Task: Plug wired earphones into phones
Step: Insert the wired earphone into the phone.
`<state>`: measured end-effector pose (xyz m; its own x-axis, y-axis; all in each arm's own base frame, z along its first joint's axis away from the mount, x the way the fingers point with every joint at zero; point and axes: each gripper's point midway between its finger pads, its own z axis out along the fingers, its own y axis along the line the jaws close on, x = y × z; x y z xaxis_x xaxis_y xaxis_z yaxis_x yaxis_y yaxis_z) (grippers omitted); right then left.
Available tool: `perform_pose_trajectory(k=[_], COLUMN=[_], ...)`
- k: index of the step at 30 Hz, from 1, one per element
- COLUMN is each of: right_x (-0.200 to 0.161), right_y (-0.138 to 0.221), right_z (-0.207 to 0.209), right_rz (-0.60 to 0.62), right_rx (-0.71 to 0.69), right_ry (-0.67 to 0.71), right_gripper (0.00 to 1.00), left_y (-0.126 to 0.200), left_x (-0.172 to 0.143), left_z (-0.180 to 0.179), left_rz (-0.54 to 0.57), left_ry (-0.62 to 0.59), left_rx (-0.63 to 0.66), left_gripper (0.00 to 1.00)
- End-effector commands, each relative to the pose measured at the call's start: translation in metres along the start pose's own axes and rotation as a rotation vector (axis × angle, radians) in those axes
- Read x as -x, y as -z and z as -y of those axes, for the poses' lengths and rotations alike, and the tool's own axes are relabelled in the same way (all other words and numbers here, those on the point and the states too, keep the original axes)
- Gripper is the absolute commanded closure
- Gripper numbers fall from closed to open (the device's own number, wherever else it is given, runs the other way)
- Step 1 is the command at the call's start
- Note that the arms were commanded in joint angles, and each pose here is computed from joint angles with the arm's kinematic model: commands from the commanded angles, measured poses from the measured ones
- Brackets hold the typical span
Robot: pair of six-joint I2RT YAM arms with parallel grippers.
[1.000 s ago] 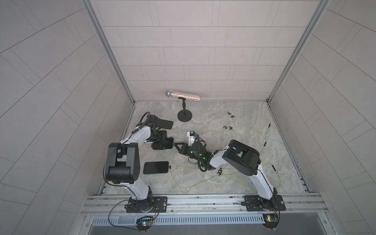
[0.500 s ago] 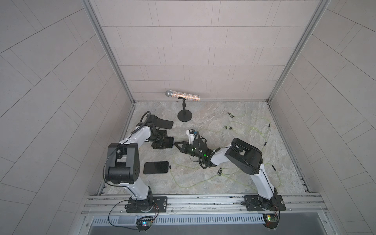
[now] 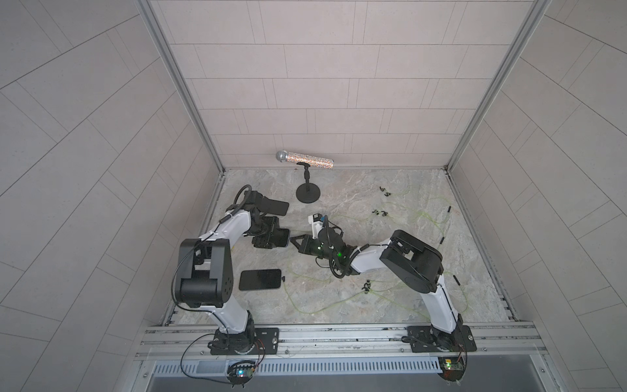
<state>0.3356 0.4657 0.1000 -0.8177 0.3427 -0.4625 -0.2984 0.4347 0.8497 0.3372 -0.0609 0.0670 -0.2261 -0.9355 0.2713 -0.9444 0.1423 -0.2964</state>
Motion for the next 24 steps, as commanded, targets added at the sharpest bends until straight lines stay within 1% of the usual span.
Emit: perform_pose_trajectory(k=[1, 4, 7, 10, 17, 20, 24], right_x=[-0.026, -0.024, -0.024, -0.024, -0.022, -0.022, -0.022], right_y=[0.000, -0.002, -0.002, -0.002, -0.004, -0.001, -0.002], right_z=[-0.031, -0.030, -0.023, -0.022, -0.028, -0.031, -0.040], right_rz=[-0.101, -0.094, -0.093, -0.093, -0.090, -0.082, -0.079], right_rx=[0.064, 0.052, 0.012, 0.004, 0.010, -0.014, 0.020], right_ry=[0.029, 0.036, 0.046, 0.046, 0.071, 0.119, 0.135], right_gripper=[1.00, 1.00, 1.00, 1.00, 1.00, 1.00, 1.00], left_y=[0.025, 0.025, 0.025, 0.024, 0.023, 0.025, 0.025], left_x=[-0.043, -0.049, -0.050, -0.052, -0.057, -0.057, -0.060], left_z=[0.027, 0.025, 0.023, 0.020, 0.018, 0.017, 0.016], left_rz=[-0.140, -0.156, -0.147, -0.152, -0.163, -0.157, -0.166], left_ry=[-0.077, -0.083, -0.086, -0.084, -0.088, -0.089, -0.093], left_rx=[-0.131, -0.133, -0.132, -0.133, -0.136, -0.142, -0.142], left_gripper=[0.50, 0.50, 0.50, 0.51, 0.51, 0.51, 0.51])
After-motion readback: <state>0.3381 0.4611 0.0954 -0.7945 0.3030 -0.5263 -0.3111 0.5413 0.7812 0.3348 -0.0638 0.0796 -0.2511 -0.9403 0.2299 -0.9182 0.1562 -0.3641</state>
